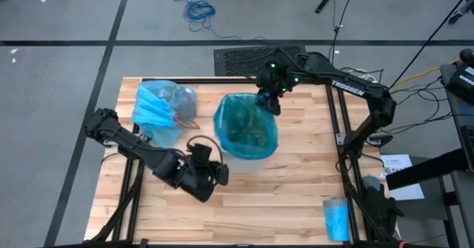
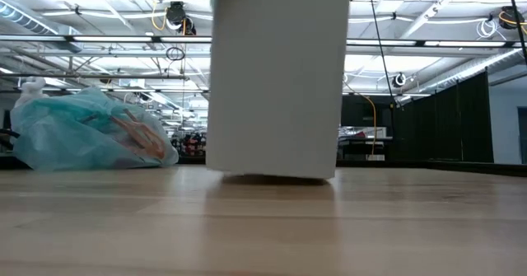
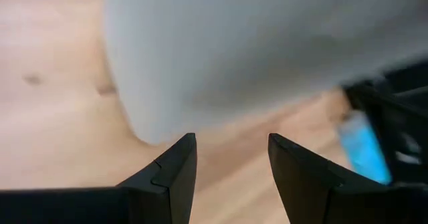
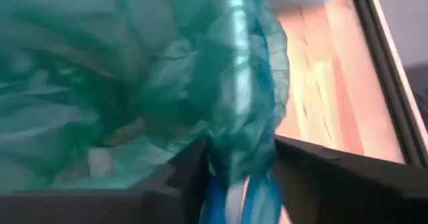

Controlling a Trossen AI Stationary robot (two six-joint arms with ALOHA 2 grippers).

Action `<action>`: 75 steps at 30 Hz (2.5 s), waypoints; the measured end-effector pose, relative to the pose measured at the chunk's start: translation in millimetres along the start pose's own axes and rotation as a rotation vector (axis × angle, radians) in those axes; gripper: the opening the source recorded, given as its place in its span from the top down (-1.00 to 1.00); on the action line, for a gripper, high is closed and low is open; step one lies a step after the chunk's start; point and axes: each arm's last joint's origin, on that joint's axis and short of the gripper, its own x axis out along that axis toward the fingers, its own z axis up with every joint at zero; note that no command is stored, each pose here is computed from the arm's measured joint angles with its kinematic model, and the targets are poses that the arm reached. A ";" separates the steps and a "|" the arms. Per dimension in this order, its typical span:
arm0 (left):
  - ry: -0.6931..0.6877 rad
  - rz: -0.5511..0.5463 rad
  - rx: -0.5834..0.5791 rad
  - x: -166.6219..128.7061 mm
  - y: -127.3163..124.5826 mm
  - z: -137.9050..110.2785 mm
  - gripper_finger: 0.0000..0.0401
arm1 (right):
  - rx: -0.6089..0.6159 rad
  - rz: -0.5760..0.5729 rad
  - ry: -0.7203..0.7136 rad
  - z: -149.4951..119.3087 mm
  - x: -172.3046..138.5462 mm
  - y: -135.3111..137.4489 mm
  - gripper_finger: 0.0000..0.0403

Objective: Place trash/remove bag and relplace
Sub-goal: Insert the new blue trash bag into the white trash bin

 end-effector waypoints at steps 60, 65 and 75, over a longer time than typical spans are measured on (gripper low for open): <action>0.124 -0.266 -0.092 -37.4 13.7 122.5 0.02 | 0.129 -0.179 -0.005 -9.2 -36.5 8.8 0.60; 0.104 -0.258 -0.092 -32.9 15.8 131.5 0.02 | 0.128 -0.178 -0.007 -8.9 -36.1 8.7 0.60; 0.135 -0.303 -0.072 -25.7 7.9 128.7 0.15 | 0.137 -0.189 -0.012 -8.9 -36.3 4.4 0.60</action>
